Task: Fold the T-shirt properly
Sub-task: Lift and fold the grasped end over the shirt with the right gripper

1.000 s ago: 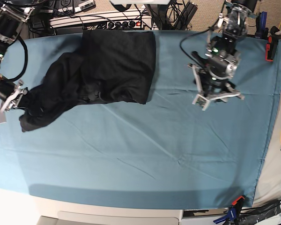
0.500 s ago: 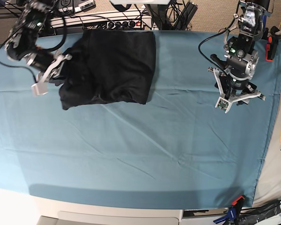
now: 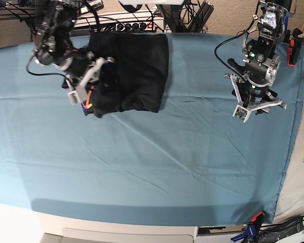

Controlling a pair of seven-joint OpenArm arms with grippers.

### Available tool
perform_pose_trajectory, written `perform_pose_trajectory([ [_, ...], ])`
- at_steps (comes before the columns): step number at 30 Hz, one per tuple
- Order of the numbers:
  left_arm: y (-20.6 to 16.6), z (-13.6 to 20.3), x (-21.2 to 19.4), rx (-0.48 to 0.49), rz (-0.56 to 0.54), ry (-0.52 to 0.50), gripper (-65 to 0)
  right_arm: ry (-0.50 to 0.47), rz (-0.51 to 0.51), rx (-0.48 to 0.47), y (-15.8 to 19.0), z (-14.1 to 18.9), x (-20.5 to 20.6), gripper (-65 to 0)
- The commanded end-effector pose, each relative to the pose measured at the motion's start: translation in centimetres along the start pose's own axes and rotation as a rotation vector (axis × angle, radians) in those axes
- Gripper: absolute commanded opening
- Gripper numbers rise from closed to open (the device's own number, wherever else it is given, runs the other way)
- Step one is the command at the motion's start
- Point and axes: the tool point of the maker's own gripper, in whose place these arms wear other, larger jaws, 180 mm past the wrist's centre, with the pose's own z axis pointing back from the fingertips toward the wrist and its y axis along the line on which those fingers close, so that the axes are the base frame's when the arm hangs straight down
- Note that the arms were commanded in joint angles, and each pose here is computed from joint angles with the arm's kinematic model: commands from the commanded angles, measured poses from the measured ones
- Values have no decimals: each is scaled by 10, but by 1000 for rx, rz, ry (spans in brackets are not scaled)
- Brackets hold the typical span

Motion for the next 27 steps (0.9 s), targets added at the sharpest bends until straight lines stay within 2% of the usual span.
perform_pose_trajectory([
  [1,10,3,11,33,-2,-41,-395,-60,27,21,9,-2,20,-650],
  [6,10,3,11,33,-2,-41,-395,-65,53,13,22,-22,31,-650],
  [10,10,3,11,33,-1,-41,-395,-32,79,4,29,-31,29,-650],
  [17,10,3,11,33,-1,-41,-395,3,120,35,44,-40,23,-650],
  [25,10,3,12,33,-1,-44,-395,18,121,50,50,-43,21,-650],
  [26,10,3,12,33,-1,-44,-395,27,121,50,50,-43,19,-646],
  [27,10,3,12,33,-1,-44,-395,34,122,50,50,-43,18,-595],
])
